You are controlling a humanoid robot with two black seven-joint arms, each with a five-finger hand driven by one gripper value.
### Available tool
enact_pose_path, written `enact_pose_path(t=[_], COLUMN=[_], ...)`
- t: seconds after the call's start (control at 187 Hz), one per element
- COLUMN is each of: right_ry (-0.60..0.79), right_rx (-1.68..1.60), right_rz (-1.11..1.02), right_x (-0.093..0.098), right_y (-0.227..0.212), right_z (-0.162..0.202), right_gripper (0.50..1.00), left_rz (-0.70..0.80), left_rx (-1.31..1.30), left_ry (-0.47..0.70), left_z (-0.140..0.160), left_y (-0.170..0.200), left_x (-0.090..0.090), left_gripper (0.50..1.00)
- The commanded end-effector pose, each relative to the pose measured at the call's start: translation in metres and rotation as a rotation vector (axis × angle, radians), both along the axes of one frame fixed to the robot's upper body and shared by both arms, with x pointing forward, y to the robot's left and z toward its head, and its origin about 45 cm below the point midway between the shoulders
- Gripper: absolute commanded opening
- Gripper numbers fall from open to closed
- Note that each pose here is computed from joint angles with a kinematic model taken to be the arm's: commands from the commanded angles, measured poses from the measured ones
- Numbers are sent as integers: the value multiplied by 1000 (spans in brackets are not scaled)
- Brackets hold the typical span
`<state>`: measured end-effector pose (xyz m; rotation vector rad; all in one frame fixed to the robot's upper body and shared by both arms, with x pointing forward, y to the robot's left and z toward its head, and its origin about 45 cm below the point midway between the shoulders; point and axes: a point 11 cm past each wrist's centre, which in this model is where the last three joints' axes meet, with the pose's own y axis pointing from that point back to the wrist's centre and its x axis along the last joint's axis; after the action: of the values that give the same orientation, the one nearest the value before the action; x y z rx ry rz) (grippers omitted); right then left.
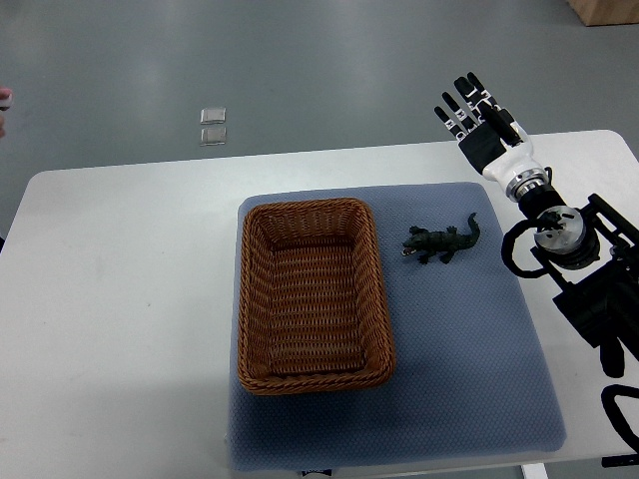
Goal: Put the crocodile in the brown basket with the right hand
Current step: 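Move the right hand over the dark green toy crocodile, fingers open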
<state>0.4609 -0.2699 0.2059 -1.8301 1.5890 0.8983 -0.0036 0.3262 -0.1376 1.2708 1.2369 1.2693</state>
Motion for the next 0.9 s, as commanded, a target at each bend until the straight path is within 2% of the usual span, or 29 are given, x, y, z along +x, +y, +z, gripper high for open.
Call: enact_pose_path(t=[0.0, 0.306, 0.504, 0.654, 0.772, 0.895], right_ry=[-3, -3, -35, -138, -219, -231], right_rx=[-8, -17, -169, -469, -901, -1281], right_rz=[-1, 11, 69, 197, 392, 566], right_x=[1, 1, 7, 14, 22, 25], right_y=[-3, 0, -7, -9, 8, 8], right_z=[2, 3, 17, 52, 76, 90], right_gripper=[928, 928, 930, 930, 930, 930], left_rz=[-3, 5, 5, 1, -1, -1], left_rx=[-1, 4, 6, 6, 3, 2], left_ry=[2, 0, -1, 0, 0, 0], left_z=[0, 0, 0, 0, 0, 0], left_y=[0, 1, 1, 2, 1, 1], left_x=[-1, -1, 0, 0, 0, 0], left_gripper=[1000, 1000, 1000, 1000, 1000, 1000])
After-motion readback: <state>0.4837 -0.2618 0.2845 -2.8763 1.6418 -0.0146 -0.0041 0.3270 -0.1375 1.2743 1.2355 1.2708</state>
